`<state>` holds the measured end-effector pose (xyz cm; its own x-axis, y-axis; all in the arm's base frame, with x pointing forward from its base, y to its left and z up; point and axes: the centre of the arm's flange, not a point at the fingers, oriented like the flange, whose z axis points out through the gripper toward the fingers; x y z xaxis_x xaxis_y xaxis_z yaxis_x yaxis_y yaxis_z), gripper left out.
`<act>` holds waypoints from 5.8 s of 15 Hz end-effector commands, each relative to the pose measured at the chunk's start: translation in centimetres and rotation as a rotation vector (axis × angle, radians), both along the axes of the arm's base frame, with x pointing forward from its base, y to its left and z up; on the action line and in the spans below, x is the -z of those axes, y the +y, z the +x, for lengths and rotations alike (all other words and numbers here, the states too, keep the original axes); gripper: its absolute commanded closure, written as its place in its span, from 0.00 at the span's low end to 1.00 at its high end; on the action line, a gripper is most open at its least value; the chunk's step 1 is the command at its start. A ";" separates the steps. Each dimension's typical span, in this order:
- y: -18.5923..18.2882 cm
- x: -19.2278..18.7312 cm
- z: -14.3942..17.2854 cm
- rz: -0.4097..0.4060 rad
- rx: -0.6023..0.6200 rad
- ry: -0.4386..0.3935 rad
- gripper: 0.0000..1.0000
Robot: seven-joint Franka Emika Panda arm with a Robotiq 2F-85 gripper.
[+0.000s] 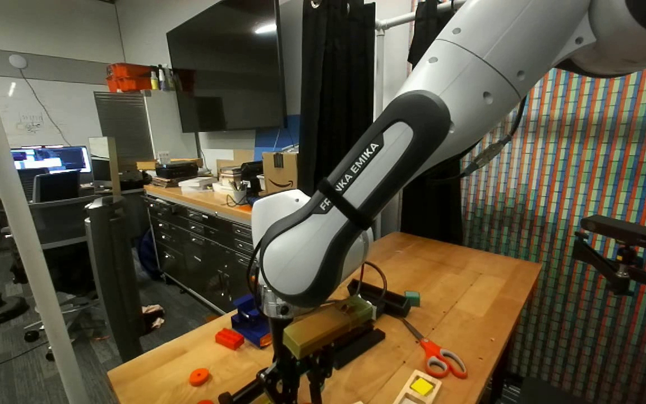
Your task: Take the round orange and yellow blocks from the table and put them on the third and fourth position from the right on the wooden board respectively
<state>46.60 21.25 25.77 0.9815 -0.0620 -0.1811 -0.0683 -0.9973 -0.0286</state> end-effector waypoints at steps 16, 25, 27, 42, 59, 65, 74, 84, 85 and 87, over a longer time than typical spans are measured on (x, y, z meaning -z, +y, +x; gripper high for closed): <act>0.8 0.0 0.0 0.008 -0.011 0.059 0.76; 1.4 -0.3 -0.8 0.000 -0.025 0.048 0.76; 1.6 -0.3 -1.2 -0.003 -0.032 0.044 0.76; 3.1 -1.4 -3.2 -0.035 -0.061 0.006 0.76; 2.6 -0.4 -2.7 -0.033 -0.060 0.024 0.76; 2.4 -0.4 -2.4 -0.034 -0.056 0.011 0.76; 2.0 0.5 -1.9 -0.029 -0.051 0.023 0.76; 1.8 1.1 -1.1 -0.021 -0.042 0.034 0.76; 1.8 1.1 -1.1 -0.020 -0.042 0.035 0.76; 1.9 1.0 -1.3 -0.018 -0.042 0.040 0.76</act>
